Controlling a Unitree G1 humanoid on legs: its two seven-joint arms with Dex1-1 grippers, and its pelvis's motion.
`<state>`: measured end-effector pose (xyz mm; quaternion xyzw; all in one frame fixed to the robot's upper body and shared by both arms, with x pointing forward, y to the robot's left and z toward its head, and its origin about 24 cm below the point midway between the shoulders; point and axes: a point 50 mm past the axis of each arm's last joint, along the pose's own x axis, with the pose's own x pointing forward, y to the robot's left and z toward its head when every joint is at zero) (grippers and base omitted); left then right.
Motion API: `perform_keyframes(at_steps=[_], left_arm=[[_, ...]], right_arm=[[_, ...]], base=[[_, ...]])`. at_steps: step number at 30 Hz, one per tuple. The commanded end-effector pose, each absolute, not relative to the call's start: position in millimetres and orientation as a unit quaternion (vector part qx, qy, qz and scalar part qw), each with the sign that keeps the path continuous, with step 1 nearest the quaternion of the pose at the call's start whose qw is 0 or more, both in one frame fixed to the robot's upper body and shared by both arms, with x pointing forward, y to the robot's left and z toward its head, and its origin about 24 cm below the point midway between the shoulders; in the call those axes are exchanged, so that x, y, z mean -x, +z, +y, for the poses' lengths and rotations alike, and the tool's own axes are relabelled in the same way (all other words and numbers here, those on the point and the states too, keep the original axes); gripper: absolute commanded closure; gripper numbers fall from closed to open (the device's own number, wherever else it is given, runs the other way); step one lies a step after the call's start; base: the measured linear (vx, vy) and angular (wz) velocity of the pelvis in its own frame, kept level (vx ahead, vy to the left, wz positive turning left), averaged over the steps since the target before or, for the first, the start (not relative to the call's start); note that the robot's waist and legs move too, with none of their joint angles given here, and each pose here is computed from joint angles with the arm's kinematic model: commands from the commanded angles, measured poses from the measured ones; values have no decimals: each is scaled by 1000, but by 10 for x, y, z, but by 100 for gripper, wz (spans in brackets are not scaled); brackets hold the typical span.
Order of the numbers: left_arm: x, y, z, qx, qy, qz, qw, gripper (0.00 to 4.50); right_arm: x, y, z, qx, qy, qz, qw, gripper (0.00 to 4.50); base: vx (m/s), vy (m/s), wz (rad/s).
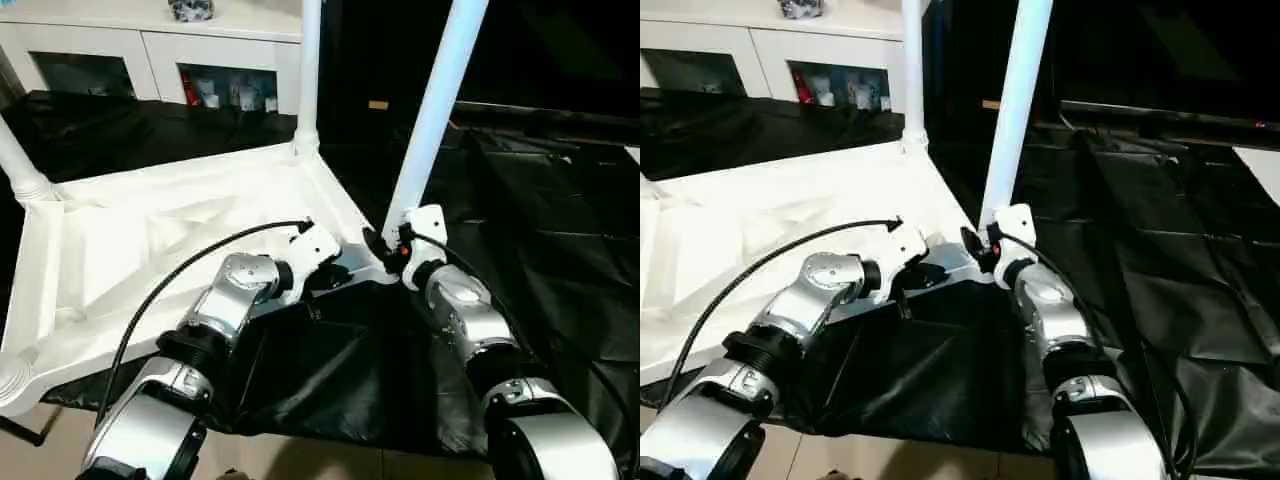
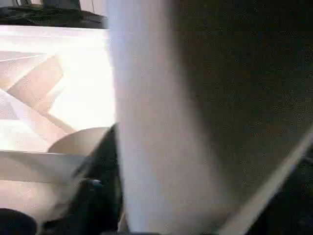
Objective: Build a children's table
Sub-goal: Rotate leg to tighten
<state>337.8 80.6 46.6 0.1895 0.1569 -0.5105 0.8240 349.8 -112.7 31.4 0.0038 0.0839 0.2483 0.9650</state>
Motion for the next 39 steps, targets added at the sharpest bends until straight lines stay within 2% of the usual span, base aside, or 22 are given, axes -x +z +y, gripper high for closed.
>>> perform_keyframes(at_steps=[1,5,7,10,13,16,17,19,23,31,36,39], left_arm=[[-3328,541,691,-196,-553,123,800,450],[-3290,546,734,-196,-575,115,786,450],[-3261,541,823,-193,-593,124,772,450],[-3258,545,855,-195,-598,123,768,450],[-3242,566,921,-189,-617,122,754,450],[-3244,573,977,-191,-622,126,749,450],[-3244,573,977,-191,-622,126,749,450],[-3248,581,1030,-192,-624,130,746,450],[-3246,586,1069,-192,-628,132,743,450],[-3229,554,1128,-189,-633,142,737,450],[-3194,508,1153,-188,-642,160,726,450],[-3211,483,1143,-189,-626,169,738,450]], right_arm=[[-3400,190,-957,0,320,116,940,143],[-3396,209,-1063,17,341,113,933,127],[-3334,247,-1228,43,411,110,904,127],[-3295,257,-1289,53,442,112,888,127],[-3221,302,-1426,46,500,119,856,127],[-3199,335,-1501,47,523,122,842,127],[-3199,335,-1501,47,523,122,842,153],[-3191,369,-1557,46,537,125,833,162],[-3186,403,-1586,43,549,125,825,188],[-3132,399,-1583,36,574,133,807,191],[-3126,386,-1571,28,572,135,809,191],[-3144,338,-1521,14,543,136,828,191]], base=[[0,0,0],[0,0,0],[0,0,0],[0,0,0],[0,0,0],[0,0,0],[0,0,0],[0,0,0],[0,0,0],[0,0,0],[0,0,0],[0,0,0]])
